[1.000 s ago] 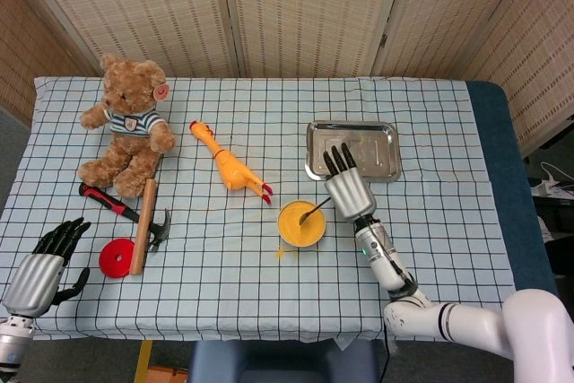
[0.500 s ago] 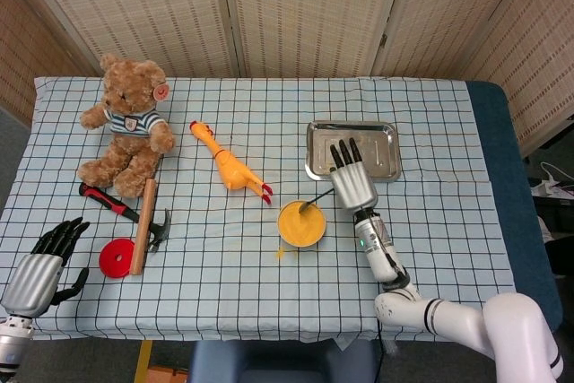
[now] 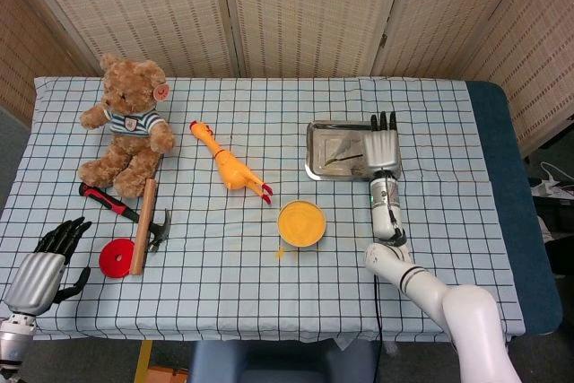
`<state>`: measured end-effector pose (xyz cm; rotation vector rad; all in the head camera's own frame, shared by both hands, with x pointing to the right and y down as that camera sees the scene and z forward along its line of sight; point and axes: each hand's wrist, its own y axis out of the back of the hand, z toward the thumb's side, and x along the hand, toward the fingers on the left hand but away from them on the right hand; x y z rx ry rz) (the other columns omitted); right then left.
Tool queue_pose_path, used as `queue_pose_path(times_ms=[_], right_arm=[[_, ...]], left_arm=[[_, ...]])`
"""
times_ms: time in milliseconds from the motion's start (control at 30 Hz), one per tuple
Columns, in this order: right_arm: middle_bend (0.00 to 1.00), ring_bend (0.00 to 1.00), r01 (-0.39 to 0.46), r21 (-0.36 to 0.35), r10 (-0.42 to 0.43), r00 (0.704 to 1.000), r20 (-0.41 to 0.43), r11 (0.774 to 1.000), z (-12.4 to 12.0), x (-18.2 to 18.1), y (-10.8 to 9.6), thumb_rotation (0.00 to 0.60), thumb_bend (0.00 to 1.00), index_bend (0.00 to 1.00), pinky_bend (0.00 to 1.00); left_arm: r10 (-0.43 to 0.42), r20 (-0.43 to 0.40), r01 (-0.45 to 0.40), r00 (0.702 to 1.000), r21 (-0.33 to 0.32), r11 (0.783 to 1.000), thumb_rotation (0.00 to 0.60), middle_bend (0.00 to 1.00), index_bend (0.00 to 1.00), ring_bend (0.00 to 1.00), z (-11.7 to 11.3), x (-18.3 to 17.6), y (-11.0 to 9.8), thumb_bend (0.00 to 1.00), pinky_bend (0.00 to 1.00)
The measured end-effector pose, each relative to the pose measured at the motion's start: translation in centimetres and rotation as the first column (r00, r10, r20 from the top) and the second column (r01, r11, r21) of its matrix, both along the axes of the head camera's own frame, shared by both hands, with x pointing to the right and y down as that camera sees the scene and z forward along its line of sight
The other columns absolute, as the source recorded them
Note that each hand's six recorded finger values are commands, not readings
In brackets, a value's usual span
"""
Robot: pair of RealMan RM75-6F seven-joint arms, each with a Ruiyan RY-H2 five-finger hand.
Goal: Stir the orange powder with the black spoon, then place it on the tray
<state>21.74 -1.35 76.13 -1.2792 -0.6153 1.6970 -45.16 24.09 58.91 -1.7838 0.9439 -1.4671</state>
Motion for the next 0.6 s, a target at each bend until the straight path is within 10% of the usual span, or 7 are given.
queue_pose_path(times_ms=[300,600], right_arm=[[0.00,0.00,-0.046,-0.065,0.048,0.998,0.030,0.997,1.3,-0.3,-0.4,0.600,0.51,0.01,0.00],[0.00,0.00,-0.022,-0.011,0.023,0.997,0.072,1.000,-0.6,0.2,-0.9,0.600,0.43,0.00,0.00]], left_arm=[[0.000,-0.003,0.000,1.000,0.002,1.000,0.600,0.00,0.00,0.00,-0.1,-0.1,0.0,0.46,0.12],[0.005,-0.002,-0.005,1.000,0.001,1.000,0.600,0.00,0.00,0.00,-0.2,0.1,0.2,0.45,0.12]])
